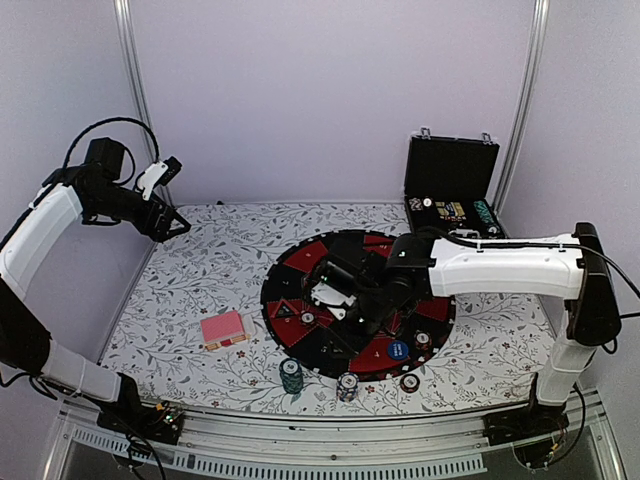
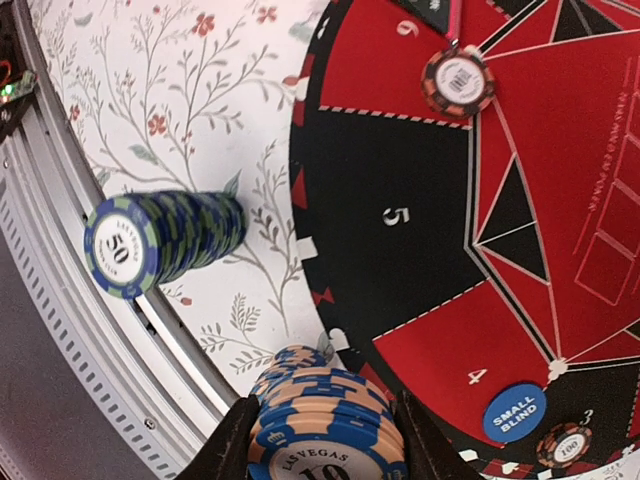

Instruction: Distribute texas hold em gaming equipment

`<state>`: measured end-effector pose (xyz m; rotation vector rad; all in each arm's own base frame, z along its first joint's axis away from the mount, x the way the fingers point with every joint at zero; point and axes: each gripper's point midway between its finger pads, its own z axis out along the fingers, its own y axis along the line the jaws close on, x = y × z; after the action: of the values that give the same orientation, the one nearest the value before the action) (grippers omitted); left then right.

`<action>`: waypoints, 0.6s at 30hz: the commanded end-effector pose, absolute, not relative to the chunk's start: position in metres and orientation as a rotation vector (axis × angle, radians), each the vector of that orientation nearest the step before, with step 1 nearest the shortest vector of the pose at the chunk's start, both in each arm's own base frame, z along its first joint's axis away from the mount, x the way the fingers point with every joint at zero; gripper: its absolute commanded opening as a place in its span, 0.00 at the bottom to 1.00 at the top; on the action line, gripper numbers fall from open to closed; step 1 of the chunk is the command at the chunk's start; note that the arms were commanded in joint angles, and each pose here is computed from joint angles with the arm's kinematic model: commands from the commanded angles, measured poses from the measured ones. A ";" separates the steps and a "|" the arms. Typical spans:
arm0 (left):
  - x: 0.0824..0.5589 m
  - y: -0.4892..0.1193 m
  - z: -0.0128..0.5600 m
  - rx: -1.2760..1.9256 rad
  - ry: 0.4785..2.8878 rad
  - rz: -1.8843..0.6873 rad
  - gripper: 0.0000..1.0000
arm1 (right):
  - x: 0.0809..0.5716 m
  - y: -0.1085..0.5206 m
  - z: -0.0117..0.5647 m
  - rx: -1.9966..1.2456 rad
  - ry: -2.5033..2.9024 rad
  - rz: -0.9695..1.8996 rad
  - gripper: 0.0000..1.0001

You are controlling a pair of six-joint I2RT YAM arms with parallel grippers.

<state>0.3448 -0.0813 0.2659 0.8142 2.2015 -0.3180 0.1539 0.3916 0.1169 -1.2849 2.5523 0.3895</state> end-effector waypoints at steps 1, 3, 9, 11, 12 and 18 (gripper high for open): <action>0.342 -0.086 0.274 0.827 2.182 -0.331 1.00 | 0.196 0.400 0.143 -1.182 2.507 0.395 0.16; 0.342 -0.088 0.274 0.825 2.182 -0.343 1.00 | 0.216 0.405 0.145 -1.155 2.503 0.390 0.16; 0.342 -0.089 0.273 0.828 2.179 -0.354 1.00 | 0.286 0.427 0.147 -1.073 2.460 0.354 0.16; 0.341 -0.090 0.274 0.832 2.172 -0.358 1.00 | 0.305 0.436 0.136 -1.069 2.461 0.342 0.15; 0.342 -0.091 0.274 0.832 2.170 -0.363 1.00 | 0.312 0.440 0.135 -1.067 2.452 0.343 0.15; 0.342 -0.094 0.273 0.838 2.160 -0.385 1.00 | 0.345 0.461 0.098 -1.064 2.463 0.326 0.15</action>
<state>0.3435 -0.0861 0.2681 0.8228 2.1856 -0.3525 0.3304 0.4501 0.1150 -1.0403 2.4760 0.3453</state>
